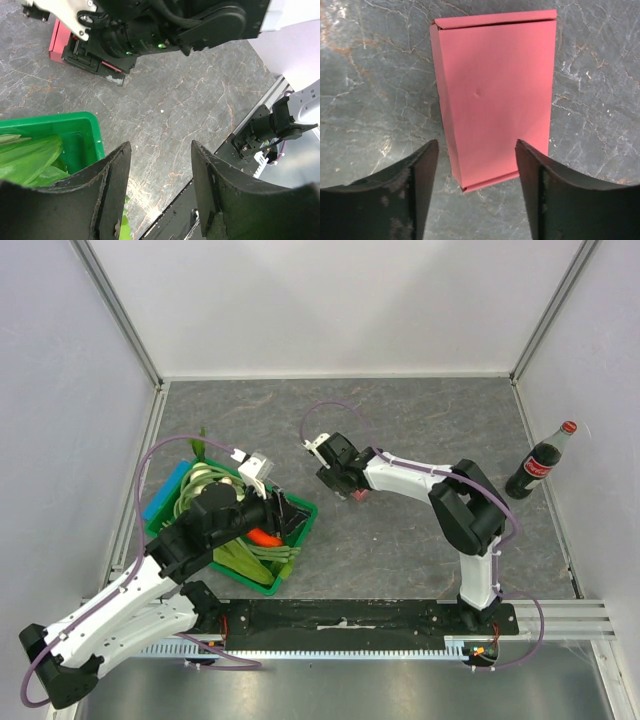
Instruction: Fold the paper box
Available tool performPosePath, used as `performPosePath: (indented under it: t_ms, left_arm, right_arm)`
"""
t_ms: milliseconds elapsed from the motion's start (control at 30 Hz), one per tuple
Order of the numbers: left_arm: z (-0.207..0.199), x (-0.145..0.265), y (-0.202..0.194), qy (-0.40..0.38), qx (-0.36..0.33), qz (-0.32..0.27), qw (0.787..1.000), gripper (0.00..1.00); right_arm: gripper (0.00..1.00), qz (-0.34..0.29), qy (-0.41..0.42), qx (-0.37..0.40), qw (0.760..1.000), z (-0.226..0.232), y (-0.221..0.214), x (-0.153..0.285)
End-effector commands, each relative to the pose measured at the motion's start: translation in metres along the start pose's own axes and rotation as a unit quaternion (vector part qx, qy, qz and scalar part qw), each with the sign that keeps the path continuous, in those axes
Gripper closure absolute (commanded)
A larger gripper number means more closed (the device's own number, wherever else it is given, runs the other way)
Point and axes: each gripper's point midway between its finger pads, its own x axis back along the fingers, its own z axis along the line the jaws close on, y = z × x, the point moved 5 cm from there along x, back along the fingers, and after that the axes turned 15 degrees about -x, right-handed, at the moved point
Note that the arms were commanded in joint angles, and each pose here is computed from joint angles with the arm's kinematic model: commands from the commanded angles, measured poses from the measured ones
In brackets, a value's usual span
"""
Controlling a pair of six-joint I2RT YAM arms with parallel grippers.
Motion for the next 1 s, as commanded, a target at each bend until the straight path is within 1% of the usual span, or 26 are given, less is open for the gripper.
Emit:
performPosePath:
  t_ms: [0,100,200,300,367,433,467,533,600,633,700,733,833,867,933,967]
  left_arm:
    - [0.002,0.006,0.002,0.005,-0.017,-0.01,1.0,0.41]
    - [0.002,0.007,0.002,0.004,-0.018,-0.01,1.0,0.42]
    - [0.001,0.006,0.003,0.001,-0.019,-0.008,1.0,0.41]
    - [-0.001,0.005,0.006,-0.003,-0.021,-0.009,1.0,0.42]
    - [-0.001,0.006,0.009,-0.005,-0.023,-0.012,1.0,0.42]
    - [-0.002,0.008,0.01,-0.004,-0.024,-0.013,1.0,0.42]
    - [-0.001,0.008,0.01,-0.003,-0.025,-0.012,1.0,0.42]
    - [0.0,0.01,0.008,0.001,-0.025,-0.012,1.0,0.42]
    - [0.0,0.009,0.006,0.001,-0.024,-0.008,1.0,0.42]
    - [0.0,0.009,0.005,0.0,-0.024,-0.008,1.0,0.42]
    - [-0.001,0.01,0.006,-0.002,-0.024,-0.009,1.0,0.42]
    - [0.0,0.01,0.007,0.0,-0.024,-0.009,1.0,0.42]
    - [0.001,0.009,0.007,0.003,-0.024,-0.012,1.0,0.42]
    - [0.001,0.008,0.007,0.003,-0.024,-0.011,1.0,0.42]
    - [0.001,0.007,0.006,0.001,-0.025,-0.009,1.0,0.42]
    - [0.001,0.006,0.006,0.001,-0.025,-0.009,1.0,0.42]
  right_arm:
    - [0.32,-0.021,-0.021,0.033,0.999,-0.002,0.021,-0.001]
    - [0.31,-0.019,-0.021,0.04,0.999,0.004,0.022,-0.005]
    - [0.27,-0.024,-0.022,0.049,0.998,0.012,0.026,-0.008]
    - [0.27,-0.028,-0.045,0.041,0.998,0.014,0.032,-0.013]
    - [0.3,-0.029,-0.063,0.036,0.997,0.011,0.035,-0.015]
    - [0.33,-0.019,-0.073,0.031,0.997,0.01,0.029,-0.02]
    - [0.37,-0.018,-0.087,0.027,0.996,0.006,0.027,-0.021]
    - [0.4,-0.008,-0.094,0.015,0.995,0.001,0.021,-0.025]
    - [0.42,-0.004,-0.1,-0.013,0.995,-0.004,0.017,-0.027]
    - [0.44,0.002,-0.102,-0.037,0.994,-0.01,0.014,-0.03]
    - [0.47,0.018,-0.096,-0.06,0.993,-0.013,0.009,-0.031]
    - [0.48,0.023,-0.099,-0.084,0.991,-0.018,0.006,-0.032]
    - [0.49,0.049,-0.091,-0.13,0.986,-0.026,-0.008,-0.032]
    - [0.5,0.057,-0.091,-0.17,0.98,-0.026,-0.014,-0.033]
    - [0.57,0.086,-0.101,-0.217,0.967,-0.035,-0.031,-0.029]
    - [0.58,0.09,-0.107,-0.252,0.958,-0.036,-0.037,-0.027]
